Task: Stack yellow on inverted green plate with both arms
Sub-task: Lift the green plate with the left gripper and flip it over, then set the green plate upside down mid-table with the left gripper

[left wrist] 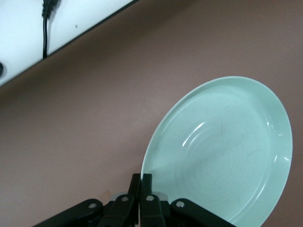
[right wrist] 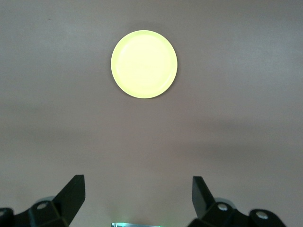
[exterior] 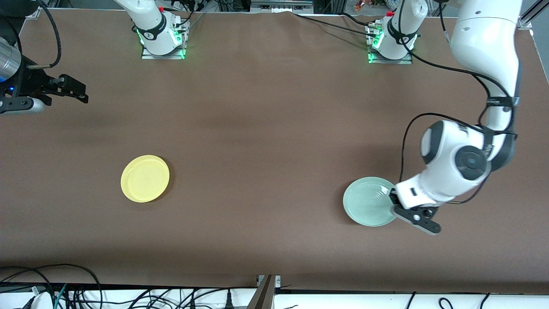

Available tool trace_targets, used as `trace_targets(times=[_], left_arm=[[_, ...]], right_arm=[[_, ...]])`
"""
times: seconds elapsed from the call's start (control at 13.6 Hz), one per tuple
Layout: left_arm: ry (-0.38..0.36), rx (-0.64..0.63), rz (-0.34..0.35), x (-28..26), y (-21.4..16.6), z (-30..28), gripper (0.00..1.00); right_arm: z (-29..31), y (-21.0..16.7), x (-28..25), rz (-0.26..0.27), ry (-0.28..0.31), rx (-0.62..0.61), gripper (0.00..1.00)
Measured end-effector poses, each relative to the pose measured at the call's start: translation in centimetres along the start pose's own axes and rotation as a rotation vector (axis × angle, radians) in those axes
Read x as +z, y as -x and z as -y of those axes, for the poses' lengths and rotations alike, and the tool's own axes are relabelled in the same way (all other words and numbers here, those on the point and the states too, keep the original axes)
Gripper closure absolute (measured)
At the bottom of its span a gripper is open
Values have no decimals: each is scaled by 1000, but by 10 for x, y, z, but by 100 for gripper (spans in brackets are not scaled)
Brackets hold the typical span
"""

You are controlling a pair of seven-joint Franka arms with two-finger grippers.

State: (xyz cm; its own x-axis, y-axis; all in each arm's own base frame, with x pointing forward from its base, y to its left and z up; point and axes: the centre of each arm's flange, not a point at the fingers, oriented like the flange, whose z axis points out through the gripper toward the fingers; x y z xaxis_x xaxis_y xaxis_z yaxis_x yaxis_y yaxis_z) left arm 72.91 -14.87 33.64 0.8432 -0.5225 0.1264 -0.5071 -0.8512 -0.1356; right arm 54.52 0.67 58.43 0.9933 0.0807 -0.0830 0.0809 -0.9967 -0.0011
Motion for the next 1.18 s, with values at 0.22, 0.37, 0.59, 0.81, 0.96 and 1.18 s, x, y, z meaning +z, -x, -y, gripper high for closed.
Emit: trace_targets(times=[0.22,0.37,0.59,0.81,0.96,1.18], left_arm=[[-206,99,-6,-12,-26,-69,98],[-369,168,-45,-21,-40,-124,98],[-546,245,-137,-28,-52,-215,98],[-671,293,-154,-18,-48,-278,98],[-754,330,-159,-13,-41,-314,98],[-839,350,-163,-2,-28,-366,98]], right_arm=[[-1,0,0,0,0,3,0],[-2,0,0,0,0,3,0],[-2,0,0,0,0,4,0],[-3,0,0,0,-1,6,0],[-3,0,0,1,-1,7,0],[-9,1,0,1,-2,18,0]])
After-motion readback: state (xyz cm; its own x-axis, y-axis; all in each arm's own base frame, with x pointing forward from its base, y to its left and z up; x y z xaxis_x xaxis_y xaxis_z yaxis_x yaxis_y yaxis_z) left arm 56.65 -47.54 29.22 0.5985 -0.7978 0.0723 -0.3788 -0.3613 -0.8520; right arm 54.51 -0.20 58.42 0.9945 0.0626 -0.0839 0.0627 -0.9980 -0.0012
